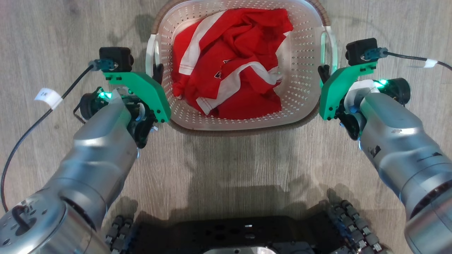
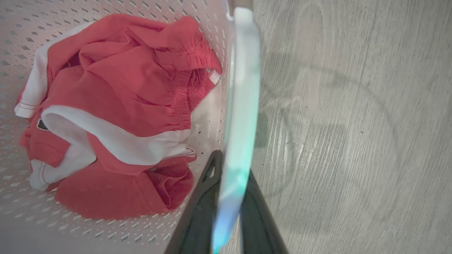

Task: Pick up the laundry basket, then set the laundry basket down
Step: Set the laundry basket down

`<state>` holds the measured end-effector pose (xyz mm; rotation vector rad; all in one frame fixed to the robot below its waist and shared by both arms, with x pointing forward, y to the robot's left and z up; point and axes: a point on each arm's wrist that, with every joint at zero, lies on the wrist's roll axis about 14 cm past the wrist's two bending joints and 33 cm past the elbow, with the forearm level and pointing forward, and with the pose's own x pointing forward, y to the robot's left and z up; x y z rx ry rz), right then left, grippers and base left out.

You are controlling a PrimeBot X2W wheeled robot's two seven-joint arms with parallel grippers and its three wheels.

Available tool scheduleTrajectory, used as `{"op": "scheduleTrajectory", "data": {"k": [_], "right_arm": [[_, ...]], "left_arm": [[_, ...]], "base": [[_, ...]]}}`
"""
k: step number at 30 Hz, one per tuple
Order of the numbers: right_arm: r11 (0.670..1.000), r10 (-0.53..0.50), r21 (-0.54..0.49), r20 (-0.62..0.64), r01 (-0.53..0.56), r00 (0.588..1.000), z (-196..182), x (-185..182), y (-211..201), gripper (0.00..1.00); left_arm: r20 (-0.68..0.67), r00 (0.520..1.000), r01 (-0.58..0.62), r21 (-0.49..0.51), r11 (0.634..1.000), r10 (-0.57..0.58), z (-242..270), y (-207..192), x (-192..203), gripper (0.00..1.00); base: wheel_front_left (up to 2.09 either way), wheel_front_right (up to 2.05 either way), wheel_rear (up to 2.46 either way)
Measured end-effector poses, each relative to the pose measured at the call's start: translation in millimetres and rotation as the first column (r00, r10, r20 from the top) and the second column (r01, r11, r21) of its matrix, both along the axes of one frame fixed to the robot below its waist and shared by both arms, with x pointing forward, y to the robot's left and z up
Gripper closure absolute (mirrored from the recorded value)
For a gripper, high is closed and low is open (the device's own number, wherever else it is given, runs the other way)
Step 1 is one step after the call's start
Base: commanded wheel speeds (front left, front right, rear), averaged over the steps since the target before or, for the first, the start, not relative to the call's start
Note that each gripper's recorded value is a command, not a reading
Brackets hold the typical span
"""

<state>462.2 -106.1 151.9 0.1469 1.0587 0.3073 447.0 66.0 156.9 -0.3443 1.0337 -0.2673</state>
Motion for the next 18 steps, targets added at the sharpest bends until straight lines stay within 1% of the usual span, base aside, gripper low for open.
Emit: {"op": "scheduleTrajectory", "data": {"k": [9, 18], "right_arm": [[1.0, -0.004, -0.002, -0.031, 0.004, 1.0, -4.6, -3.2, -2.0, 1.0], [1.0, 0.0, 0.0, -0.038, 0.0, 0.999, -6.6, -3.3, -0.4, 1.0]], "left_arm": [[-0.035, 0.999, -0.003, -0.006, 1.0, 0.003, -5.5, -1.4, -3.5, 1.0], [-0.034, 0.999, -0.005, -0.011, 1.0, 0.004, -4.5, -1.4, 0.3, 1.0]], "base": [[0.0, 0.0, 0.0], [0.0, 0.0, 0.0]]}}
